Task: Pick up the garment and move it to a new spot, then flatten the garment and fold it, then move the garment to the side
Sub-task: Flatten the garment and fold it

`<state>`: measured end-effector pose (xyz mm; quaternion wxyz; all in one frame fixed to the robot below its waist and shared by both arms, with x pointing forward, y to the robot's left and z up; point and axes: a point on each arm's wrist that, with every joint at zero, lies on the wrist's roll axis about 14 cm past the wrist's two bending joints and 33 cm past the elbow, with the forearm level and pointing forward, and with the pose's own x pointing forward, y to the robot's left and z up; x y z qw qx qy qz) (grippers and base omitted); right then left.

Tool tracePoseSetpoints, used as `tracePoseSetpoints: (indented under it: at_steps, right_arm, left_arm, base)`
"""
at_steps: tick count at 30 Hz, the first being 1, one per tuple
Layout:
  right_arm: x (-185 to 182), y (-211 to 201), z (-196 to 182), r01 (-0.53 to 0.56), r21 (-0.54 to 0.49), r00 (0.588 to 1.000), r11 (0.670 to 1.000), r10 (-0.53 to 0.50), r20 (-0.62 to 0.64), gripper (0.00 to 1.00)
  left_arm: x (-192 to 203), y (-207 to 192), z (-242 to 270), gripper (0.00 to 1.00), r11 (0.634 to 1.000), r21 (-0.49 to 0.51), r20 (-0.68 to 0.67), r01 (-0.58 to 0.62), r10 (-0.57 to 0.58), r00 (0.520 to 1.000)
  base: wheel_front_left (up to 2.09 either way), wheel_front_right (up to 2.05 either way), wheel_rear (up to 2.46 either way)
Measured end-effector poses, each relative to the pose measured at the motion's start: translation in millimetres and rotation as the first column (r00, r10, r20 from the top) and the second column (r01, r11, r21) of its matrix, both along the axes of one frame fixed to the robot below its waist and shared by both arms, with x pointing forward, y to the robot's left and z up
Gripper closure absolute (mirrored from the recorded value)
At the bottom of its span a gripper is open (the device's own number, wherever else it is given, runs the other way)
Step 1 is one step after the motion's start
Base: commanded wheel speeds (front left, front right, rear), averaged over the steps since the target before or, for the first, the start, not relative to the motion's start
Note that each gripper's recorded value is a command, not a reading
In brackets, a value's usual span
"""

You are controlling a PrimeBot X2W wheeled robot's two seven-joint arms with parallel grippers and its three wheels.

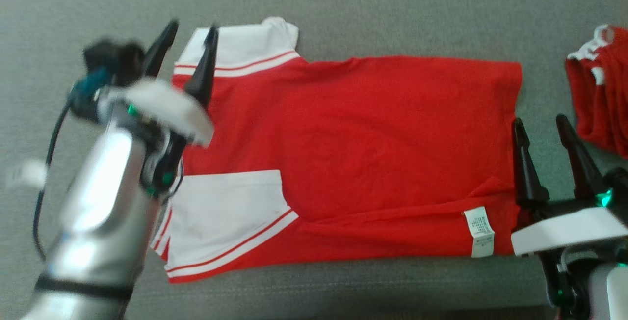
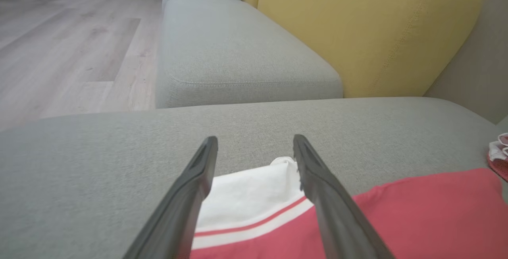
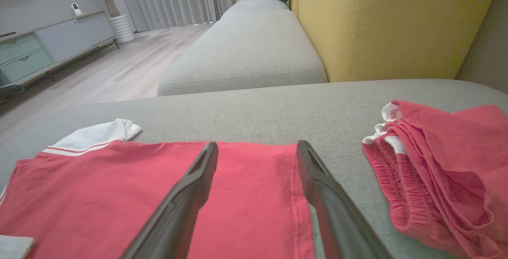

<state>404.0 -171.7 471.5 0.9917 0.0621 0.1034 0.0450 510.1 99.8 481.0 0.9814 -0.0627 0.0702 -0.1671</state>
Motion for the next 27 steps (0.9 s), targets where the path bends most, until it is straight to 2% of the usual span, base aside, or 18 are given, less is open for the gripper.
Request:
tracePoseSetpoints:
  at_steps: [8, 11, 14, 18, 23, 24, 25, 27]
  right_arm:
    - [11.8, -6.1, -23.2, 0.016, -0.014, 0.998, 1.000, -0.017, -0.053, 0.00]
    - [10.6, -10.1, -30.2, 0.028, -0.018, 0.997, 0.999, -0.029, -0.073, 0.00]
    - [10.2, -11.2, -32.0, 0.032, -0.016, 0.997, 0.999, -0.033, -0.075, 0.00]
    - [10.9, -10.9, -30.8, 0.034, -0.006, 0.997, 0.999, -0.034, -0.070, 0.00]
    - [8.9, -12.3, -29.8, 0.039, -0.004, 0.997, 0.999, -0.039, -0.070, 0.00]
    - [8.5, -13.0, -29.8, 0.041, -0.002, 0.997, 0.999, -0.041, -0.070, 0.00]
    - [8.1, -13.7, -29.7, 0.043, -0.002, 0.997, 0.999, -0.043, -0.071, 0.00]
    - [7.6, -15.5, -29.7, 0.049, -0.002, 0.996, 0.999, -0.049, -0.071, 0.00]
  left_arm:
    - [46.6, -26.1, -53.8, 0.00, 0.996, 0.049, -0.184, 0.069, -0.059, 0.981]
    - [46.3, -24.5, -83.1, 0.00, 0.993, 0.089, -0.294, 0.081, -0.052, 0.955]
    - [34.3, -24.5, -109.4, 0.00, 0.986, 0.126, -0.419, 0.112, -0.050, 0.907]
    - [35.5, -23.0, -114.3, 0.00, 0.976, 0.167, -0.488, 0.144, -0.045, 0.872]
    - [35.9, -22.3, -117.4, 0.00, 0.968, 0.192, -0.519, 0.159, -0.037, 0.854]
    - [36.1, -22.8, -117.7, 0.55, 0.967, 0.195, -0.521, 0.161, -0.037, 0.853]
    - [36.0, -23.8, -118.3, 1.00, 0.966, 0.199, -0.524, 0.166, -0.038, 0.851]
    - [39.0, -25.3, -115.1, 1.00, 0.966, 0.199, -0.500, 0.163, -0.043, 0.865]
  base:
    - [0.00, 0.00, 0.00]
    - [0.00, 0.00, 0.00]
    - [0.00, 0.00, 0.00]
    - [0.00, 0.00, 0.00]
    - [0.00, 0.00, 0.00]
    - [0.00, 0.00, 0.00]
    - [0.00, 0.00, 0.00]
    - [0.00, 0.00, 0.00]
